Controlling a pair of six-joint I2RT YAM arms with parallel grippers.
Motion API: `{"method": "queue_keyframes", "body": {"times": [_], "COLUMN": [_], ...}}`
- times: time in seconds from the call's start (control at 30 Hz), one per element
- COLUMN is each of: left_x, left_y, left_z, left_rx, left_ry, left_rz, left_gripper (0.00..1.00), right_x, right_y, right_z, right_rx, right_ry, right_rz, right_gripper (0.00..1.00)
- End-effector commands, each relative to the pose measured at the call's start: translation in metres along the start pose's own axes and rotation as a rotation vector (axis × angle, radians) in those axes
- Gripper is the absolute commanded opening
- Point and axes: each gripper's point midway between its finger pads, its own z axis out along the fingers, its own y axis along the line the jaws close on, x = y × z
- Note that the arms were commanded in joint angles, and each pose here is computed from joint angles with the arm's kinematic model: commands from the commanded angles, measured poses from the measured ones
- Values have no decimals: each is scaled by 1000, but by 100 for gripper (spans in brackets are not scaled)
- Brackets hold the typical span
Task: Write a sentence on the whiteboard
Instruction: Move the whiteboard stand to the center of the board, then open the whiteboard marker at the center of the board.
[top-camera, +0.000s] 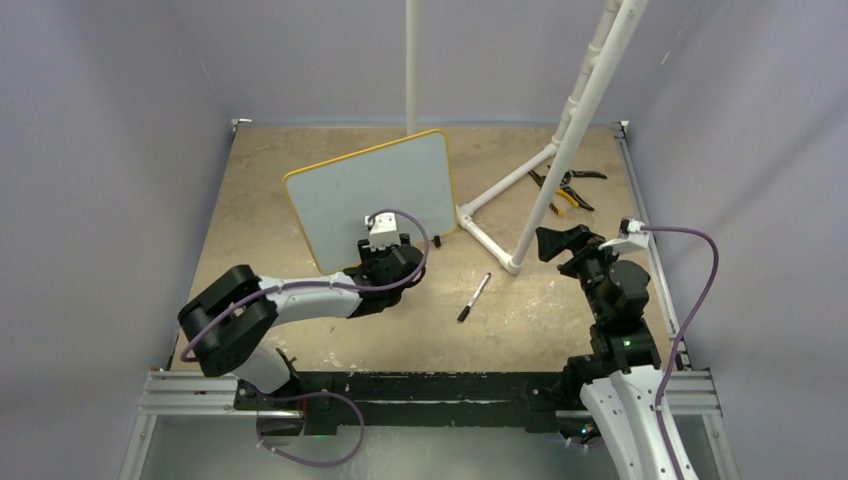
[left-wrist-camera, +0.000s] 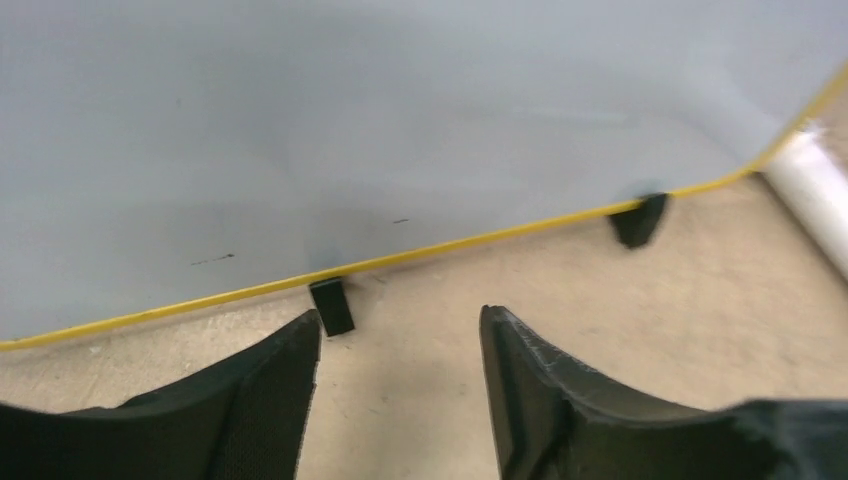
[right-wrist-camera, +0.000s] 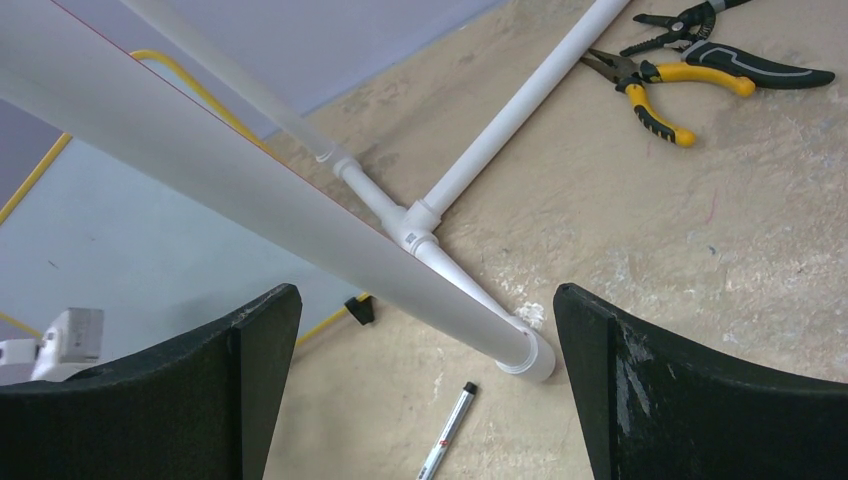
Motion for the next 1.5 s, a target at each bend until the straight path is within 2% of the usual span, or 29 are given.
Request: {"method": "queue_keyframes", "body": {"times": [0.0,0.03,0.1,0.33,0.6,0.73,0.9,1.07,1.17,1.3,1.4,1.47], "left_x": [-34,-36,-42,-39,23,55,80,96,106,105,101,103], "left_y": [-33,-36,-43,-83,-140,-163,-167,-159,-161,-162,-164,-160], "left_z": [-29,-33,-43,-89,-134,-150,-148,-132,-125,-112,-108,-104], "left_rx": [192,218,263,456,698,804,809,732,716,639,610,577], "left_ry": [-39,-34,-27,-9,109,172,218,230,231,203,187,190], "left_rz": [13,24,33,112,281,319,352,407,459,510,508,506], "left_gripper": [65,71,74,76,76,77,77,69,47,44,36,33], "right_x": [-3,-3,-2,-3,-2,-1,0,0,2,3,3,3], "right_y": [6,5,5,6,7,10,12,14,15,16,17,17], "right_z": [-1,-2,-2,-2,1,1,0,0,2,2,2,3], "right_rx": [-28,-30,-37,-53,-59,-74,-87,-101,-107,-116,-119,-119], "right_ry": [-5,-11,-20,-35,-23,-16,-16,-12,-7,3,4,4], "right_rz": [-17,-16,-14,-24,-43,-47,-49,-52,-53,-56,-57,-58], "right_gripper": [99,99,99,99,99,99,99,99,99,99,99,99]}}
